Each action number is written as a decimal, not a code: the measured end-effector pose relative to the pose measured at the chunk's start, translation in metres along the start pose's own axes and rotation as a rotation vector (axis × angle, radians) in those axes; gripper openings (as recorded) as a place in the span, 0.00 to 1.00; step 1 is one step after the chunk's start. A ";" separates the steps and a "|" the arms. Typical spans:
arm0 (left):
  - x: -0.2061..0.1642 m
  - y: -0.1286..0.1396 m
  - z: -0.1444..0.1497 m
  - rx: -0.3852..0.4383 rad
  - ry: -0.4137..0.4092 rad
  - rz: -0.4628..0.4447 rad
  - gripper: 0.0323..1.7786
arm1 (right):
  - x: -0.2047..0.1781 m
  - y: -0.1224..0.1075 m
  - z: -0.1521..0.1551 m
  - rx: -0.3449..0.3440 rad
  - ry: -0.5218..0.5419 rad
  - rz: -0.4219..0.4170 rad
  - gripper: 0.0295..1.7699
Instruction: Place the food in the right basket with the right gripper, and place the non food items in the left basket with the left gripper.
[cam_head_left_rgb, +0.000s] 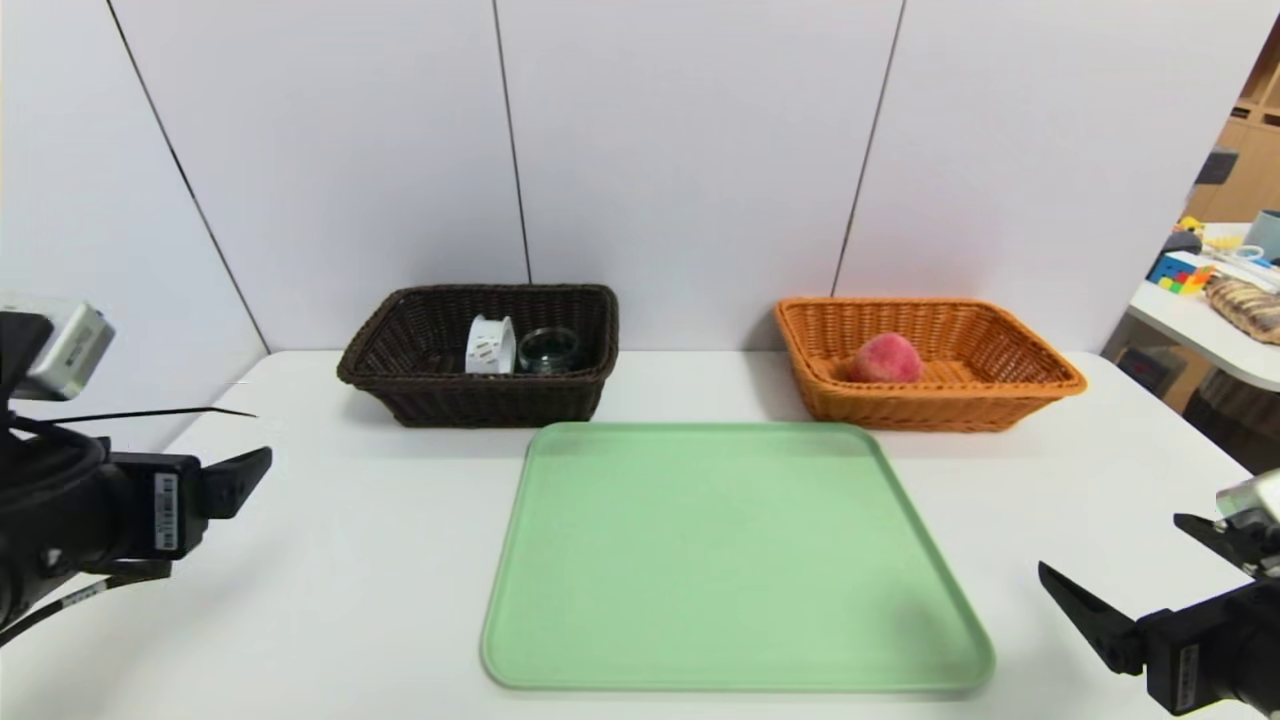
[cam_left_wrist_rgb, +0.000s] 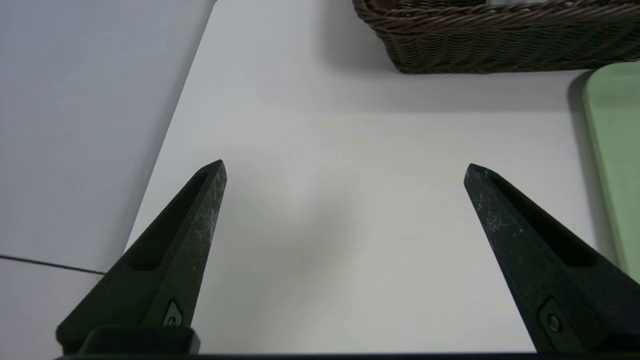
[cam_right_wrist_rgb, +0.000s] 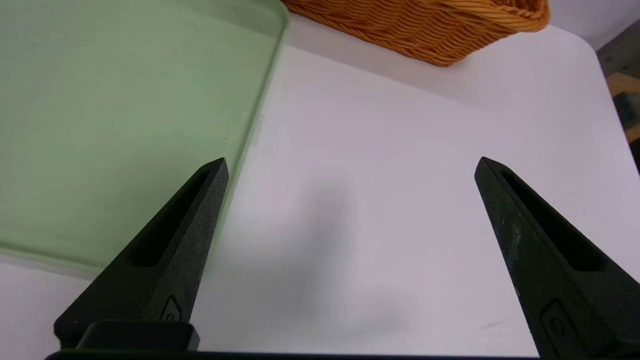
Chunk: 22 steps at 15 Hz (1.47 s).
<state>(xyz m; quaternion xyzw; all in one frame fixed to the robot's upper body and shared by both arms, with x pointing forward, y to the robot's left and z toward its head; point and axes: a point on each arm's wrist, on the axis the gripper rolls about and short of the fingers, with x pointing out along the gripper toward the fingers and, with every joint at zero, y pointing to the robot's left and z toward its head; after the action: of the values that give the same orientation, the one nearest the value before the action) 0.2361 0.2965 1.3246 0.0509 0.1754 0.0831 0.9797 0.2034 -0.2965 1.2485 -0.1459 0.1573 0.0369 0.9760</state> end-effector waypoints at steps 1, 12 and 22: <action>-0.003 0.006 -0.004 -0.010 -0.001 0.022 0.95 | 0.000 -0.002 0.000 0.001 0.000 -0.016 0.96; -0.045 0.042 -0.060 -0.087 -0.044 0.127 0.95 | -0.015 -0.026 -0.008 0.017 -0.013 -0.212 0.96; -0.089 0.049 -0.065 -0.055 -0.221 -0.152 0.95 | -0.064 -0.035 -0.009 -0.050 -0.200 -0.223 0.96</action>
<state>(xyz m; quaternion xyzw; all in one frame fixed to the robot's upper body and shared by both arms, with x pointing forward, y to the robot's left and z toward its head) 0.1237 0.3330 1.3006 0.0192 0.0674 0.0075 0.9975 0.1443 -0.3341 1.2698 -0.1822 0.0410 -0.0534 0.9810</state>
